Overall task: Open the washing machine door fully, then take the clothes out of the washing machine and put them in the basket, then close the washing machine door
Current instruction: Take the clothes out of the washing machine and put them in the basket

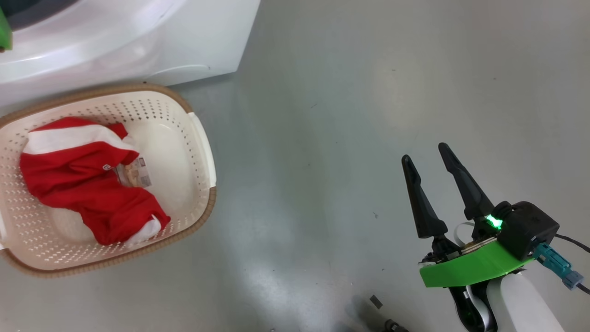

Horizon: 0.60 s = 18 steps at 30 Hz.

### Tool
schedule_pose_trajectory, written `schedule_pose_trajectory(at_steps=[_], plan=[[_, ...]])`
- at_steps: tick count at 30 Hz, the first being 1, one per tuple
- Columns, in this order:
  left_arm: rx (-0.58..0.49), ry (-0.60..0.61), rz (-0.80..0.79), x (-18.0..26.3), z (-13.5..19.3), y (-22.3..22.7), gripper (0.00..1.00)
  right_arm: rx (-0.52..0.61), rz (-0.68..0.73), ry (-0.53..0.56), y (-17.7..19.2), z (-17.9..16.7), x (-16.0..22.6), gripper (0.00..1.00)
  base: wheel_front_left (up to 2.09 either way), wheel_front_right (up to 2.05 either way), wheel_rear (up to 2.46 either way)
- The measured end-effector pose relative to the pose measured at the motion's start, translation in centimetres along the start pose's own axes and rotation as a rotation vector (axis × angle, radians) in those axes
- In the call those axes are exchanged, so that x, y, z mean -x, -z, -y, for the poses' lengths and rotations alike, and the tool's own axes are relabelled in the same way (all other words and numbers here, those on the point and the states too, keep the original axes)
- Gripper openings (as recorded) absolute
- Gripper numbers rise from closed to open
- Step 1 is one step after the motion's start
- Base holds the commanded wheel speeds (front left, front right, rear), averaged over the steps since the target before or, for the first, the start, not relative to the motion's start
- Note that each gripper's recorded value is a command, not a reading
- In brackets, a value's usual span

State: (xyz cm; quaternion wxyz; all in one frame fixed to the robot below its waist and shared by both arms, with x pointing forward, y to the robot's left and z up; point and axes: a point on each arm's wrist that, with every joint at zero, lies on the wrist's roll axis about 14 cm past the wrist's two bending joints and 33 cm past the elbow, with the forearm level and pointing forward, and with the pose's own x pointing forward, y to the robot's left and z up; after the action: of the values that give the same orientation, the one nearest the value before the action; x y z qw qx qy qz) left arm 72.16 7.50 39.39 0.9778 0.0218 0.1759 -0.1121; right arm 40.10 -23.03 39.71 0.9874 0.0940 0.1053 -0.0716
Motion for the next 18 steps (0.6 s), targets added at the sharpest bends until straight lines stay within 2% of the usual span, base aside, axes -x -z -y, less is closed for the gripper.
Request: schedule_pose_trajectory(at_steps=[8, 18], plan=[[-0.008, -0.007, 0.159, 0.8, -0.7, -3.0, 0.0, -0.011, 0.002, -0.025, 0.1, -0.8, -0.4, 1.0, 0.0, 0.0, 0.0], [-0.008, 0.006, 0.241, 3.1, -0.7, -2.9, 0.0, -0.022, 0.022, -0.041, -0.5, -1.3, -0.7, 1.0, 0.0, 0.0, 0.0]])
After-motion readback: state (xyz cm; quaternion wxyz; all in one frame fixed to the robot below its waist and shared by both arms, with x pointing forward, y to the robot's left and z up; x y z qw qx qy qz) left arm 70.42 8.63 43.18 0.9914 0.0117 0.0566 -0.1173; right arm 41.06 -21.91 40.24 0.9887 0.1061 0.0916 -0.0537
